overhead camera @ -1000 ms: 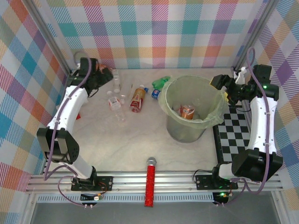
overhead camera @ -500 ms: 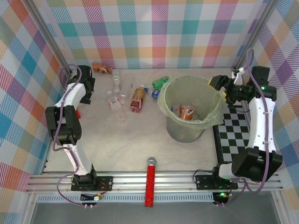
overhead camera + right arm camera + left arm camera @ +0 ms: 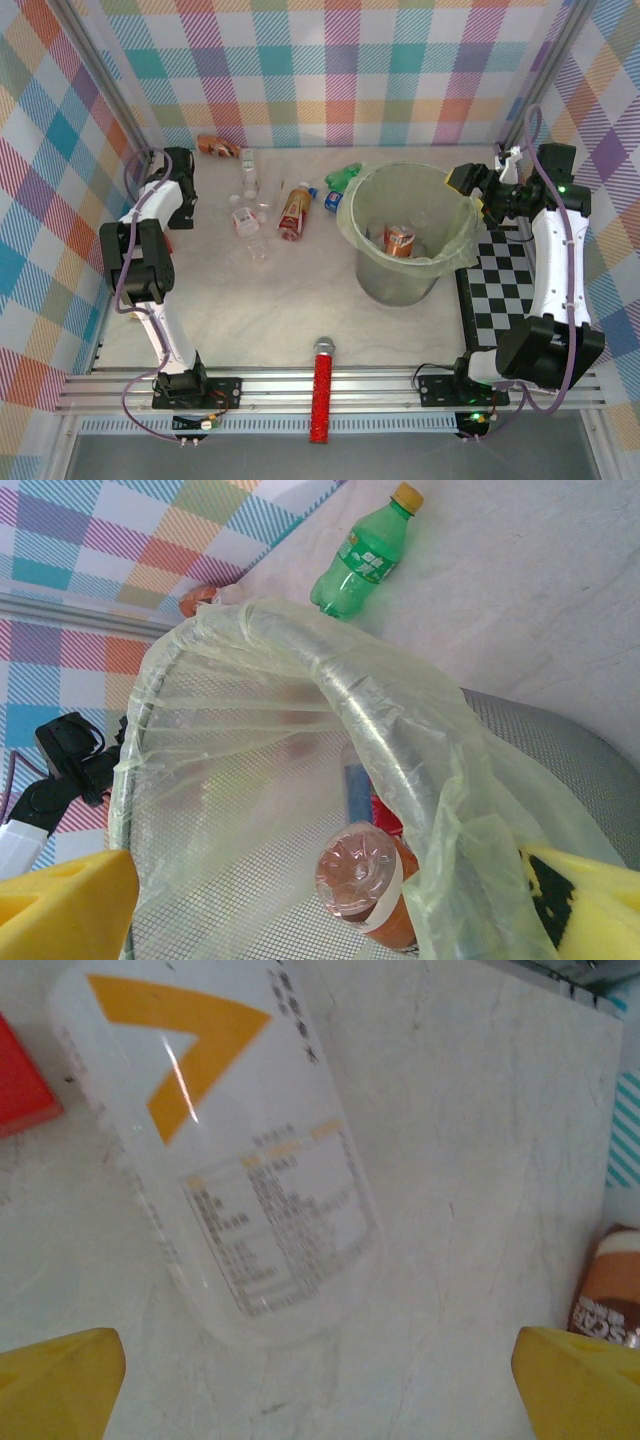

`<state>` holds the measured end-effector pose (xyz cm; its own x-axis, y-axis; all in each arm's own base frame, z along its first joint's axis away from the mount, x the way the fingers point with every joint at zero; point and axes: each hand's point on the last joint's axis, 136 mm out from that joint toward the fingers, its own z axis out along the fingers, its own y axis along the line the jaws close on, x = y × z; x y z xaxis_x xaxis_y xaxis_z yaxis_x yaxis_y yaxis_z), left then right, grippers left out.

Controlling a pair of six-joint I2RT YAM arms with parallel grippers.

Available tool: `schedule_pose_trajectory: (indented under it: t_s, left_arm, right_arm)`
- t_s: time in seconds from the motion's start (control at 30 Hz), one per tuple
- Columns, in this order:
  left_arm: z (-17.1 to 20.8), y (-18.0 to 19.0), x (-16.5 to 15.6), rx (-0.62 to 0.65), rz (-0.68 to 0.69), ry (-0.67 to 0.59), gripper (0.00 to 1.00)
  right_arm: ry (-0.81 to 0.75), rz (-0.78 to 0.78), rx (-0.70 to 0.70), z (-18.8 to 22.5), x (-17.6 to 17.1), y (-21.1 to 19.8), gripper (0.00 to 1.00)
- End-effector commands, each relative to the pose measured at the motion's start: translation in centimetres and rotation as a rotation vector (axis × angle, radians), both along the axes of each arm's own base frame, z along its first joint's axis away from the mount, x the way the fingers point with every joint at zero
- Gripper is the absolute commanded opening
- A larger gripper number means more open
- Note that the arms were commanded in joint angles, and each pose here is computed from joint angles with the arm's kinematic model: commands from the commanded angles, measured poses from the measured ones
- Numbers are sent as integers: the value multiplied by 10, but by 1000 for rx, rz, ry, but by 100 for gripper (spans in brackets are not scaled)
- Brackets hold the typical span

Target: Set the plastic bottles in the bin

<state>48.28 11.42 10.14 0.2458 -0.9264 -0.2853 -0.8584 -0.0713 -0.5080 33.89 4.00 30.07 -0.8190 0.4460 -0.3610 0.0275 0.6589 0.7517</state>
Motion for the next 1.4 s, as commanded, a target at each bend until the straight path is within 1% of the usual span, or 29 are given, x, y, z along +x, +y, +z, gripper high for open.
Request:
schedule_pose_trajectory:
  t_s: [0.0,0.17,0.47,0.53,0.6,0.67,0.7,0.8,0.87,0.97,1.07,1.17,1.37]
  left_arm:
    - [-9,19,-1,-12,71,-9,99]
    - [-27,29,-2,-30,94,0,97]
    - [-57,28,0,-81,96,12,84]
    - [-60,26,-1,-84,92,17,79]
    - [-60,26,-2,-85,92,21,72]
    - [-60,24,-2,-88,73,26,68]
    - [-59,23,-3,-87,66,29,64]
    - [-57,23,-7,-79,52,42,58]
    - [-55,22,-8,-79,33,46,56]
    - [-52,15,-8,-90,-4,38,54]
    - [-41,4,-3,-91,-74,10,53]
    - [-24,-9,4,-79,-179,-18,53]
    - [20,-44,9,3,-397,-62,51]
  right_arm:
    - [19,39,5,-2,-8,8,94]
    - [40,32,-6,-7,-7,6,94]
    - [54,22,-26,-9,-7,3,93]
    - [55,20,-27,-9,-7,3,93]
    - [53,21,-28,-8,-8,3,93]
    - [51,19,-26,-8,-8,3,93]
    - [52,20,-22,-8,-8,3,93]
    - [43,24,-3,-5,-8,6,93]
    - [37,31,11,-2,-8,8,93]
    - [31,36,24,2,-9,10,92]
    - [32,40,32,4,-12,12,92]
    - [35,45,39,3,-14,14,92]
    - [77,46,56,-9,-15,20,90]
